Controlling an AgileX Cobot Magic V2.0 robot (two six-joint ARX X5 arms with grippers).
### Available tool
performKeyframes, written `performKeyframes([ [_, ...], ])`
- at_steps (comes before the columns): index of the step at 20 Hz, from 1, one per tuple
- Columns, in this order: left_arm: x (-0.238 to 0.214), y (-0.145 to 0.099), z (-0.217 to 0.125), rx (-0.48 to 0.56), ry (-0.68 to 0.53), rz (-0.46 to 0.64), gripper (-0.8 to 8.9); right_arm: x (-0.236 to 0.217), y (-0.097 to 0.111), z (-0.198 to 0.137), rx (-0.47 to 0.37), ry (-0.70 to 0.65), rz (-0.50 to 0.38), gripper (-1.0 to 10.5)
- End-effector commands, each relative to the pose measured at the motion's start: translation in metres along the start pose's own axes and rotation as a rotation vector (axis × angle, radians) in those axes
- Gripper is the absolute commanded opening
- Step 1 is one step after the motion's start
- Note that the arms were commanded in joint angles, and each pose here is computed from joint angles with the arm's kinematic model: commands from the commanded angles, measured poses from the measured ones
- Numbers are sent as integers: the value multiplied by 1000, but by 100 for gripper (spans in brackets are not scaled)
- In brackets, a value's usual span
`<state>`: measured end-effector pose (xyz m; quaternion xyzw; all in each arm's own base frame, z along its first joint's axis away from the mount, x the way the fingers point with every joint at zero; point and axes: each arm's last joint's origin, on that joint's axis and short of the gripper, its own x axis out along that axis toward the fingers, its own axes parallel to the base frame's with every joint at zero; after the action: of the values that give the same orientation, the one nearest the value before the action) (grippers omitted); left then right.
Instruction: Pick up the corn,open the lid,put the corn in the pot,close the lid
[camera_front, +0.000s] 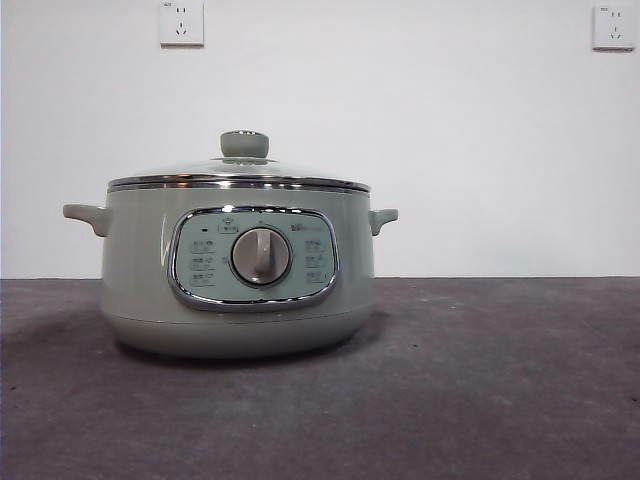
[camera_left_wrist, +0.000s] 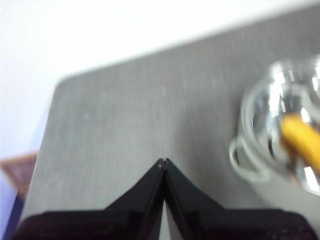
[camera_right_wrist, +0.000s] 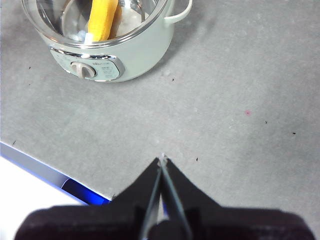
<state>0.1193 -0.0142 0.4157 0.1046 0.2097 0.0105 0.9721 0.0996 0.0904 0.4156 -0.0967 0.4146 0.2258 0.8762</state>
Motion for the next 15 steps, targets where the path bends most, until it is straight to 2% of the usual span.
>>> performKeyframes([
  [1, 35, -11, -67, -78, -189, 29, -2, 2, 0, -3, 3, 30, -11, 1],
  [3, 54, -20, -123, -134, -271, 34, -2, 2, 0, -3, 3, 30, -11, 1],
  [6, 75, -33, -195, -130, -209, 20, -1, 2, -1, -3, 3, 27, -25, 1],
  [8, 85, -39, -226, -131, -191, 20, -2, 2, -1, -3, 3, 26, -29, 1],
  [11, 92, -46, -250, -146, -216, -35, -2, 2, -1, -3, 3, 26, -29, 1],
  [15, 87, -44, -247, -149, -276, -42, -1, 2, -1, -3, 3, 25, -36, 1],
])
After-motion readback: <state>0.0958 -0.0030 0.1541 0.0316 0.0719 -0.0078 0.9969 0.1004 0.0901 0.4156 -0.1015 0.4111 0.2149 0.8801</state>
